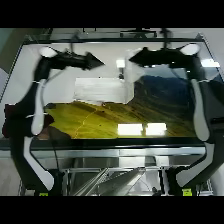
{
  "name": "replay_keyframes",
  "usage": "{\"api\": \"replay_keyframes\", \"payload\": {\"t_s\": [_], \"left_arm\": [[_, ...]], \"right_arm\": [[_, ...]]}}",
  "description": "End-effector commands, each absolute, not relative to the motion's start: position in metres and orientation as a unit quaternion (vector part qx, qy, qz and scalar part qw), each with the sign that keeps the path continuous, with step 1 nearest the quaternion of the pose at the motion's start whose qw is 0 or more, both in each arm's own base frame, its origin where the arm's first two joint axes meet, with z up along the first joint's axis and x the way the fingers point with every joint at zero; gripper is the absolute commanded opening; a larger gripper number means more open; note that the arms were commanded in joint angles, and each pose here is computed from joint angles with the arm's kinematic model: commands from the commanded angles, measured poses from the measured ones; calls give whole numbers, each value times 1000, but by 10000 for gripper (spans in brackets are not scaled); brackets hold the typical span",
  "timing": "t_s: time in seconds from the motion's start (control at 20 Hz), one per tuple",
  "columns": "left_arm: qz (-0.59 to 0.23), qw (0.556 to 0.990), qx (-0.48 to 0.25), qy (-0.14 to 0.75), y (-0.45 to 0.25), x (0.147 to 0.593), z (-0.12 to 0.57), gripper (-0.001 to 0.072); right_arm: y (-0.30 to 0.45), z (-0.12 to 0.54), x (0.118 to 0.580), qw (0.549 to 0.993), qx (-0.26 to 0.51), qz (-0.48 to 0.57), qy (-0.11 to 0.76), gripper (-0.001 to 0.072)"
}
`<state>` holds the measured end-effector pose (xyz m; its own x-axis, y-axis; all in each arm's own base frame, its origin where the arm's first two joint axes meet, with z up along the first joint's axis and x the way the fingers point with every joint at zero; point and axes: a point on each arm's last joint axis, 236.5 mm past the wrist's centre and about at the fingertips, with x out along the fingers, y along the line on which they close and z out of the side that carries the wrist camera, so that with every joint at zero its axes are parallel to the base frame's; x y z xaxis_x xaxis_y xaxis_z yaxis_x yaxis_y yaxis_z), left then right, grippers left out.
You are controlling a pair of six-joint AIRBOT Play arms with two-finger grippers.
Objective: Fold the shirts.
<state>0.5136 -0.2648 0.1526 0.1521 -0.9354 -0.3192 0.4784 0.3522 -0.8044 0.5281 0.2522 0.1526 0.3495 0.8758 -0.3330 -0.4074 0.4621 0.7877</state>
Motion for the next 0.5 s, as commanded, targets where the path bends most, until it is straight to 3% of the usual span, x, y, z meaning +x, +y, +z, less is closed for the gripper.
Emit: {"api": "replay_keyframes", "payload": {"t_s": [0.0, 0.1, 0.2, 0.25, 0.3, 0.35, 0.45], "left_arm": [[-501, 748, -252, 355, -169, 482, 244, 5], [-480, 772, -245, 336, -136, 473, 252, 5], [-469, 775, -252, 341, -117, 460, 244, 5], [-465, 771, -259, 349, -113, 453, 237, 4], [-461, 767, -267, 357, -111, 448, 228, 4], [-458, 763, -276, 364, -109, 443, 220, 4], [-453, 756, -288, 374, -109, 433, 209, 4]], "right_arm": [[385, 118, 533, 773, 329, 417, 347, 21], [457, 70, 530, 799, 339, 379, 321, 21], [495, 22, 528, 853, 321, 307, 274, 24], [507, 1, 520, 862, 332, 272, 271, 191], [520, -11, 509, 866, 321, 272, 272, 587], [529, -14, 500, 867, 304, 286, 273, 717], [537, -6, 491, 867, 260, 329, 270, 717]]}}
